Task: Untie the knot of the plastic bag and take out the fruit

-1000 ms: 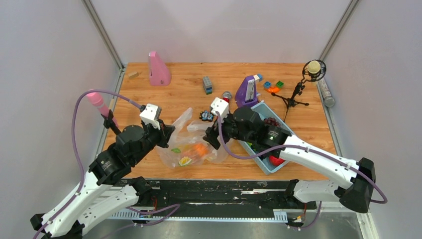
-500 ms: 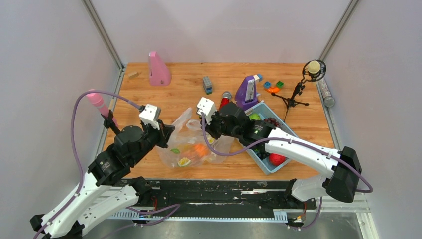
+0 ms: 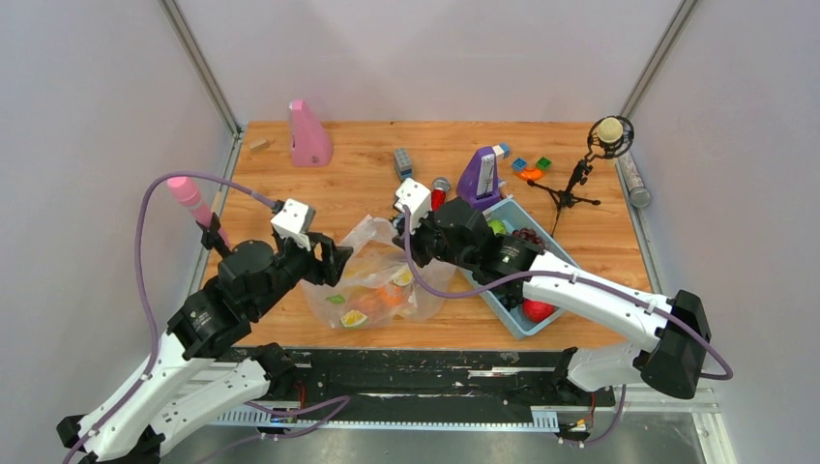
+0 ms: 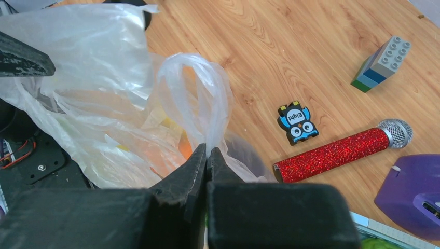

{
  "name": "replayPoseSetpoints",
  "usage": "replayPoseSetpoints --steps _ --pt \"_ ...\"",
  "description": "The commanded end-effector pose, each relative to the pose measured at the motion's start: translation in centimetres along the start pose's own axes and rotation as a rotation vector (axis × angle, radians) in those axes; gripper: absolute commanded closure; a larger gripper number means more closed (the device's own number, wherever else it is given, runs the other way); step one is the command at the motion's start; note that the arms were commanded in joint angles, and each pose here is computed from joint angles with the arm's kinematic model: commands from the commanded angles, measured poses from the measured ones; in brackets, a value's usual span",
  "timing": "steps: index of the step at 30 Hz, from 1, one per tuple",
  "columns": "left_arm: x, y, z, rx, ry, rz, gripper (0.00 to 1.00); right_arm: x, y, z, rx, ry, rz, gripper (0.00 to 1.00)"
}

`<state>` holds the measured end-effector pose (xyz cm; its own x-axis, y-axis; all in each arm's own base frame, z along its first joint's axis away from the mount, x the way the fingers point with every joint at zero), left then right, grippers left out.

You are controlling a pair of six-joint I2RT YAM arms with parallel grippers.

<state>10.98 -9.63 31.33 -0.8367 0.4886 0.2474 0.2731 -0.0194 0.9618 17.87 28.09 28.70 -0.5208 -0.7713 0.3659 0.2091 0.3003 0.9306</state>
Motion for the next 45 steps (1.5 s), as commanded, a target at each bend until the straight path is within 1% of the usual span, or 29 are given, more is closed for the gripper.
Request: replayPoseSetpoints --steps 1,4,8,12,16,18,19,20,21,22,23,24,25,29,30,31,33,34,37,38,41,45 --pt "0.1 2.8 -0.6 -0.07 -0.062 -0.059 0.2 1.0 1.9 0.6 -0.029 0.052 -0.109 1.0" --pt "-0.8 2.7 -0.8 -0.116 -0.073 -0.004 0.14 1.2 2.1 0.7 -0.029 0.069 -0.12 1.0" --pt "-1.9 2.4 -1.3 -0.159 -0.114 0.059 0.11 1.6 2.4 0.9 -0.054 0.084 -0.135 1.0" --pt "-2.6 2.3 -1.7 -0.2 -0.154 0.118 0.1 1.9 2.6 0.8 -0.057 0.077 -0.156 1.0" --pt "-3.0 1.9 -1.7 -0.236 -0.162 0.146 0.12 2.2 2.9 0.9 -0.07 0.078 -0.171 1.0" --pt "-3.2 1.8 -1.4 -0.246 -0.132 0.157 0.18 2.4 2.9 0.9 -0.078 0.075 -0.179 1.0" --pt "-3.2 1.9 -1.4 -0.248 -0.121 0.165 0.24 2.5 2.9 0.8 -0.085 0.068 -0.183 1.0" --pt "-3.3 1.9 -1.2 -0.248 -0.097 0.17 0.27 2.6 2.9 0.7 -0.092 0.056 -0.188 1.0" --pt "-3.3 1.9 -1.2 -0.243 -0.082 0.172 0.35 2.6 2.8 0.7 -0.099 0.049 -0.194 1.0" --pt "-3.3 2.0 -0.9 -0.241 -0.05 0.169 0.39 2.7 2.8 0.3 -0.114 -0.005 -0.204 1.0" --pt "-3.3 2.1 -0.9 -0.231 -0.035 0.164 0.51 2.7 2.8 0.1 -0.135 -0.035 -0.209 1.0" --pt "-3.2 2.2 -0.6 -0.227 -0.002 0.157 0.58 2.7 2.6 -0.1 -0.164 -0.075 -0.218 1.0" --pt "-3.1 2.4 -0.6 -0.211 0.016 0.139 0.69 2.7 2.6 -0.3 -0.183 -0.107 -0.239 1.0" --pt "-2.7 3.8 0.1 -0.173 0.127 0.052 0.84 2.2 3.3 -1.2 -0.244 -0.22 -0.32 1.0" --pt "-2.5 4.4 0.4 -0.165 0.174 0.025 0.87 1.9 3.7 -1.4 -0.247 -0.243 -0.327 1.0" --pt "-2.5 4.9 0.5 -0.157 0.196 0.001 0.92 1.5 4.1 -1.6 -0.247 -0.272 -0.33 1.0" --pt "-2.3 6.1 0.9 -0.15 0.266 -0.054 1.0 0.6 5.6 -2.1 -0.24 -0.334 -0.343 1.0" --pt "-2.2 6.9 1.1 -0.142 0.302 -0.095 1.0 0.6 6.5 -2.4 -0.236 -0.364 -0.359 1.0" --pt "-2.2 8.6 1.2 -0.173 0.331 -0.17 1.0 0.1 8.4 -3.1 -0.229 -0.435 -0.389 1.0" --pt "-2.1 9.4 1.2 -0.16 0.337 -0.208 1.0 0.2 8.9 -3.3 -0.23 -0.447 -0.4 1.0" --pt "-2.2 10.9 1.2 -0.196 0.352 -0.244 1.0 0.7 9.9 -3.7 -0.255 -0.465 -0.431 1.0" --pt "-2.3 11.9 1.9 -0.153 0.365 -0.287 1.0 1.6 9.3 -4.0 -0.294 -0.483 -0.457 1.0"
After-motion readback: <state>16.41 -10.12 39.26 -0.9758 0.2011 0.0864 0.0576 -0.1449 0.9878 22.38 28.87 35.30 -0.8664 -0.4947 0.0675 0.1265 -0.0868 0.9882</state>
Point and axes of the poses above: each gripper's point midway between its finger pads, its own x axis back along the fingers, its own z axis along the line the jaws close on, y = z × x, the point moved 10 cm from there along x, back along the fingers, and after that the axes turned 1 degree about -x, right-handed, at the moved point
